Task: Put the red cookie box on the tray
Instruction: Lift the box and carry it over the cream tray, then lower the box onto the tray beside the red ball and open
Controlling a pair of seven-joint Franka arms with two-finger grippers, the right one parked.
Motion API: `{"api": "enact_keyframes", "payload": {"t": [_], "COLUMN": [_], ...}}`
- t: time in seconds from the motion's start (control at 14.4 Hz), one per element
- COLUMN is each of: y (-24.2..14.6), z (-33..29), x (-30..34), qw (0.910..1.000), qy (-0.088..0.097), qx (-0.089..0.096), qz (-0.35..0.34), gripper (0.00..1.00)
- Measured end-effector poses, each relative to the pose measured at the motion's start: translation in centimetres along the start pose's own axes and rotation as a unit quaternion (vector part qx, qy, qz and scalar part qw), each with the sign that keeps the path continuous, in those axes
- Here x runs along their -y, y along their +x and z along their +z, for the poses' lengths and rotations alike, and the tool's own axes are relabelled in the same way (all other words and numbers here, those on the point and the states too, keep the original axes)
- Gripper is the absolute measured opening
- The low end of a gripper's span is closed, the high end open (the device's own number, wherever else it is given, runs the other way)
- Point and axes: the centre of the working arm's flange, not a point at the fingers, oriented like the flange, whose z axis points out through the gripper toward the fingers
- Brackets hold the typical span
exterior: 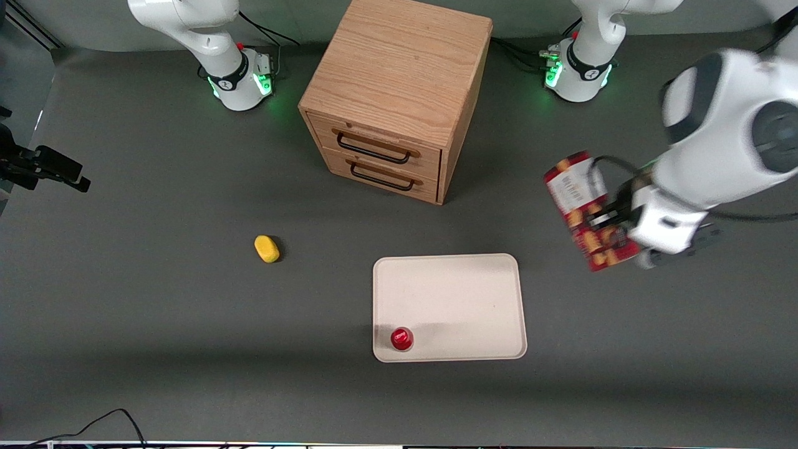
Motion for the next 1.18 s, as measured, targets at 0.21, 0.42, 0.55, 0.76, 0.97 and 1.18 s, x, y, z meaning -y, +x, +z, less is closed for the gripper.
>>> {"api": "enact_keyframes", "payload": {"t": [0.21, 0.42, 0.55, 0.76, 0.97, 1.18], "y": [0.0, 1.7, 3.0, 3.7, 3.5, 3.0], "z": [6.5, 12.2, 15.5, 19.3, 21.3, 22.9], "x": [-6.2, -9.6, -10.4, -10.7, -11.3, -11.5], "qw": [0.9985, 0.9972, 0.9959, 0.9958, 0.9958, 0.9945], "qy": [-0.007, -0.026, -0.043, -0.04, -0.044, -0.05], "qx": [-0.029, -0.055, -0.068, -0.076, -0.077, -0.092], "qz": [-0.045, -0.044, -0.042, -0.032, -0.024, -0.008], "gripper": [0.06, 0.06, 0.06, 0.06, 0.06, 0.06]}}
